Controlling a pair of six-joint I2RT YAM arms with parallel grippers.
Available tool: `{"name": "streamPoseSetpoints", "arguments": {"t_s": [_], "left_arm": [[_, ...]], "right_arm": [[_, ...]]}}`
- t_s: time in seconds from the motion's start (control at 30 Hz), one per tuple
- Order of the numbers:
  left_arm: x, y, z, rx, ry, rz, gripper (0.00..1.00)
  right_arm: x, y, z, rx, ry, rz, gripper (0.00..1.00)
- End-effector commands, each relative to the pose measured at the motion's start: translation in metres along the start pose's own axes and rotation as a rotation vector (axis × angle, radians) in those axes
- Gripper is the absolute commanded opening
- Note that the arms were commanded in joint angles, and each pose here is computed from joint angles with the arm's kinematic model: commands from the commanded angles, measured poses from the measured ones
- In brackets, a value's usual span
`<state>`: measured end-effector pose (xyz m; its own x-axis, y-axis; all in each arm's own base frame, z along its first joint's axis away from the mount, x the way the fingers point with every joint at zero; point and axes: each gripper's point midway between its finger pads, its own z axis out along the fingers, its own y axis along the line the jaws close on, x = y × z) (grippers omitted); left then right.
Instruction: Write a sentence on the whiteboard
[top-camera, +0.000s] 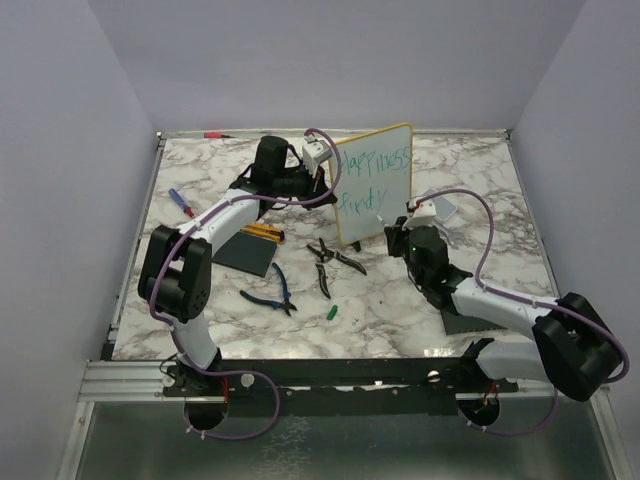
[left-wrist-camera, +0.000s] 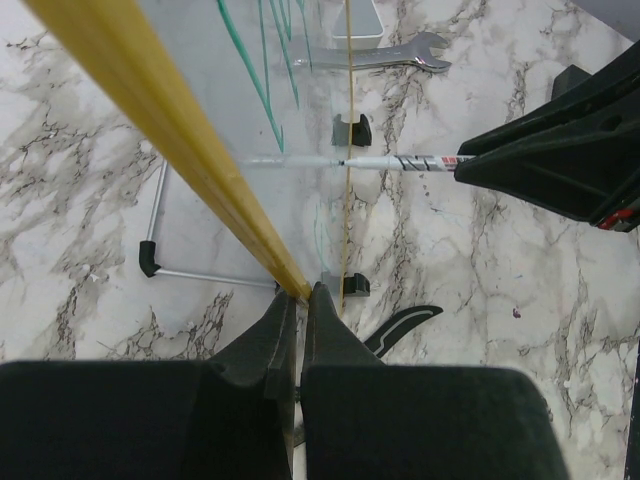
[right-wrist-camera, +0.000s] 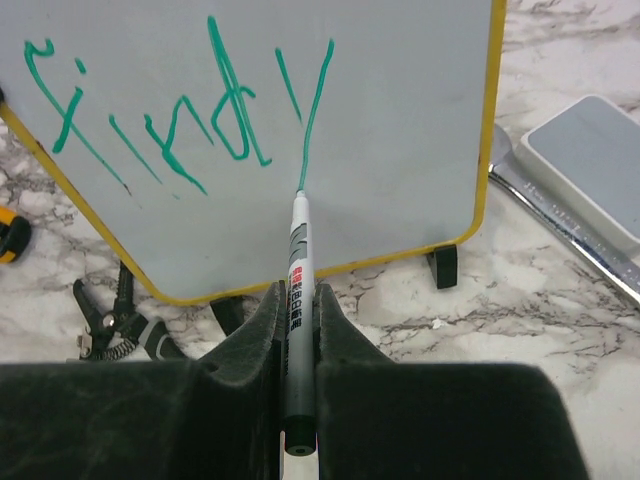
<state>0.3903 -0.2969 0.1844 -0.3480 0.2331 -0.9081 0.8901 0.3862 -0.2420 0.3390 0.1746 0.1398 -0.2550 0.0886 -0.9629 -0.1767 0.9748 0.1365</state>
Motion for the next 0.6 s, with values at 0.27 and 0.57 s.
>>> {"name": "streamPoseSetpoints", "arguments": {"t_s": [0.27, 0.57], "left_arm": [[0.005, -0.002, -0.002, -0.006, 0.016, 0.036, 0.00], [0.004, -0.002, -0.003, -0.007, 0.015, 0.036, 0.00]], "right_arm": [[-0.017, -0.011, -0.014, 0.064, -0.038, 0.051, 0.01], [-0.047, -0.024, -0.008, 0.084, -0.107, 0.034, 0.01]]}}
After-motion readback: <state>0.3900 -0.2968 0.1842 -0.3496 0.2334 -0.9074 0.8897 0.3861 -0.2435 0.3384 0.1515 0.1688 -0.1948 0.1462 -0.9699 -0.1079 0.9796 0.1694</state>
